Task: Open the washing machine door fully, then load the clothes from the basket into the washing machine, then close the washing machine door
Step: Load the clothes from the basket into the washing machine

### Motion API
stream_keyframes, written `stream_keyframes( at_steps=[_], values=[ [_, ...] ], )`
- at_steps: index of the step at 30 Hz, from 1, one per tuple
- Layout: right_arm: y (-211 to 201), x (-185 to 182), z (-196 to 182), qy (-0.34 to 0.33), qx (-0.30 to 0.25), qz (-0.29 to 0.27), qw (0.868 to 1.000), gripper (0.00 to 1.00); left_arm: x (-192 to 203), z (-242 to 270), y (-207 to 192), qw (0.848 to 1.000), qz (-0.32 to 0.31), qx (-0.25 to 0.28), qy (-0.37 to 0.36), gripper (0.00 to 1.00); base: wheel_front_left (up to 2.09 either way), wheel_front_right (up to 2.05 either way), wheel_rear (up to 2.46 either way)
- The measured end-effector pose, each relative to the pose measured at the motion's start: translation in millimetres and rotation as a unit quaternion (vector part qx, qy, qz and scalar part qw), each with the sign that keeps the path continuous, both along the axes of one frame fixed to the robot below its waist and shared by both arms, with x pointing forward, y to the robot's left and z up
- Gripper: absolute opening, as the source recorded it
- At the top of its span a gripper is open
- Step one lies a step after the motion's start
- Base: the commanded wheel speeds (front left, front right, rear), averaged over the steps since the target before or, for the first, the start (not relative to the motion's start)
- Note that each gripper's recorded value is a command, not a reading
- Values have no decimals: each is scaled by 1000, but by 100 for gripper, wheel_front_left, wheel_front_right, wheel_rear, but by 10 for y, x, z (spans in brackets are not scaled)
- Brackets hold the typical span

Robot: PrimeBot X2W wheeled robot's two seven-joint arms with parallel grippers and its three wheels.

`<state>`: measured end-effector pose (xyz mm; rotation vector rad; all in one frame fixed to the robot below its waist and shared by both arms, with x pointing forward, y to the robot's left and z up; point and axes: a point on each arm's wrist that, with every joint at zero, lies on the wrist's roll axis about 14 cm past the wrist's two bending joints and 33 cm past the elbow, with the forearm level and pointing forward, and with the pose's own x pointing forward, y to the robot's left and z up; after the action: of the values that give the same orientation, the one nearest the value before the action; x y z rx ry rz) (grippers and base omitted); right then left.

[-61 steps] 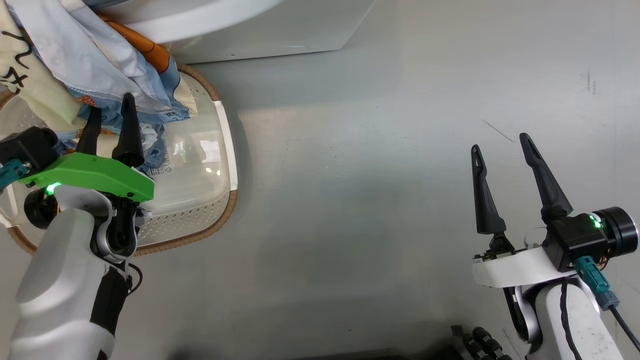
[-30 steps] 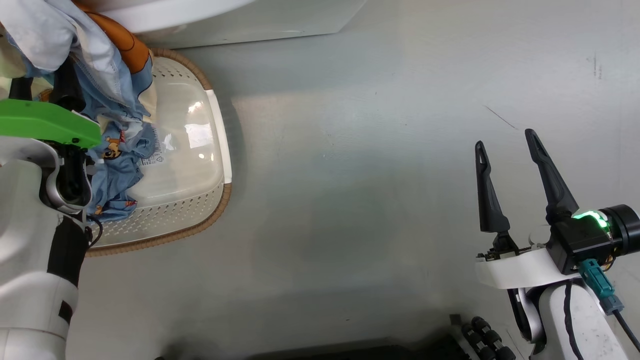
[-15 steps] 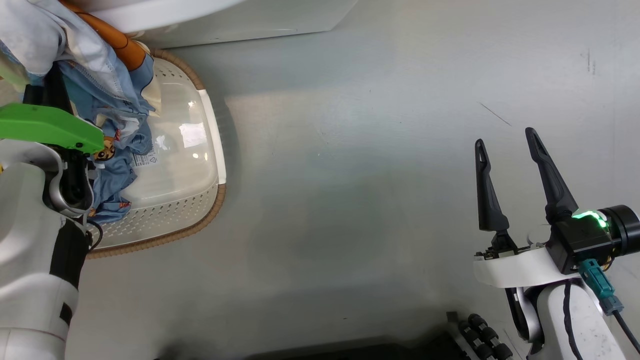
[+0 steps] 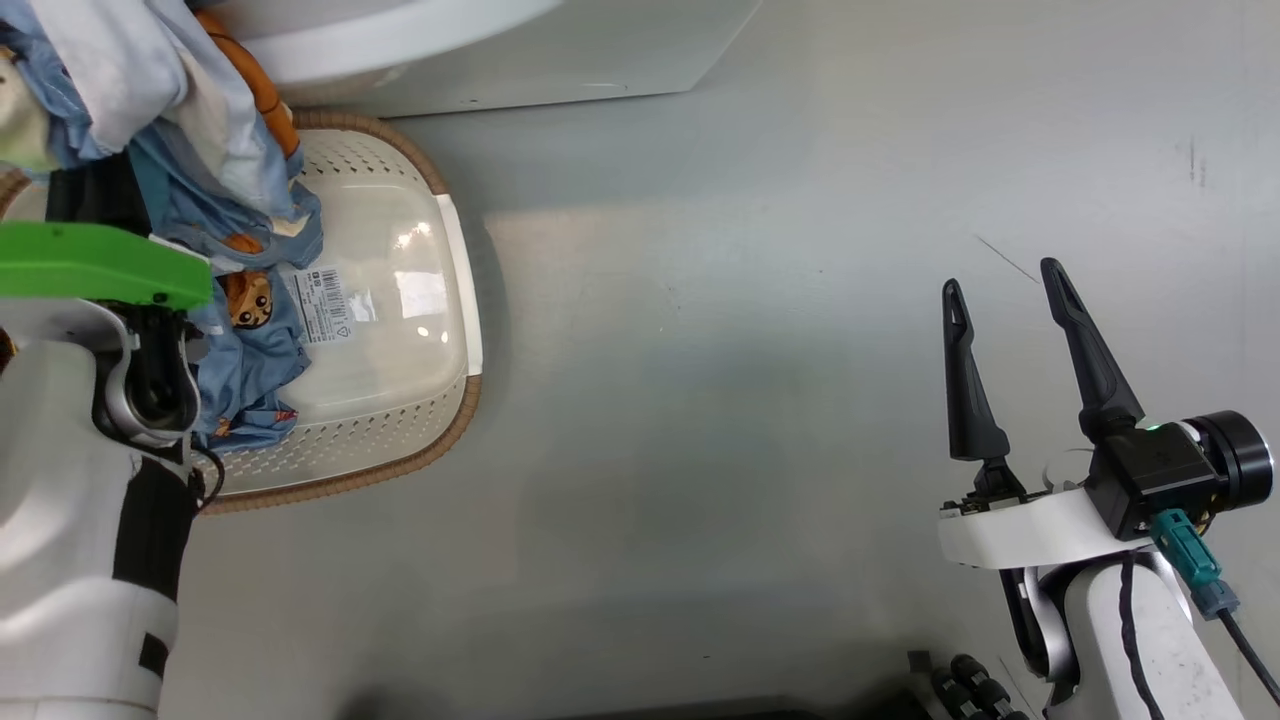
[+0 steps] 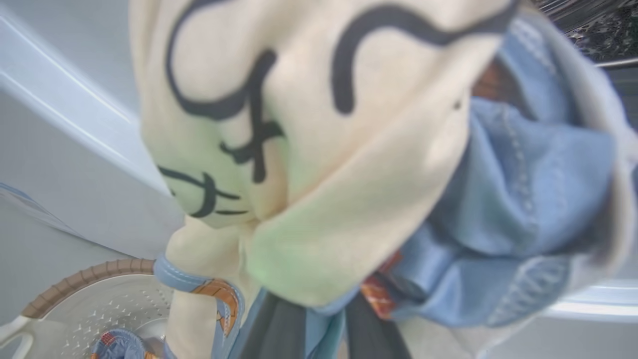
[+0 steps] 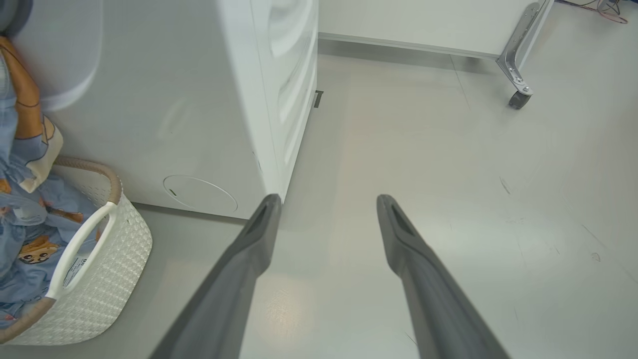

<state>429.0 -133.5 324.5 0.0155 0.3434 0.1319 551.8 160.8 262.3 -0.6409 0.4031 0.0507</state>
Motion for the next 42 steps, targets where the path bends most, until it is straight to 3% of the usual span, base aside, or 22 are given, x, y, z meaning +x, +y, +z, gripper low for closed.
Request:
stream_keyframes(
  at_steps=[5,16,26,42],
  values=[
    [50,36,64,-9,10,3,1000,100,-51,216,-41,1000,-10,1,-28,0,0,0,0],
    [82,2,176,-15,23,1,1000,100,279,1058,115,987,-5,22,-159,0,0,0,0],
    [32,-121,259,-11,29,-7,1000,100,658,1393,55,974,-43,64,-215,0,0,0,0],
    [-214,-460,340,12,26,-60,998,100,1268,1405,-34,968,-91,133,-190,0,0,0,0]
  ],
)
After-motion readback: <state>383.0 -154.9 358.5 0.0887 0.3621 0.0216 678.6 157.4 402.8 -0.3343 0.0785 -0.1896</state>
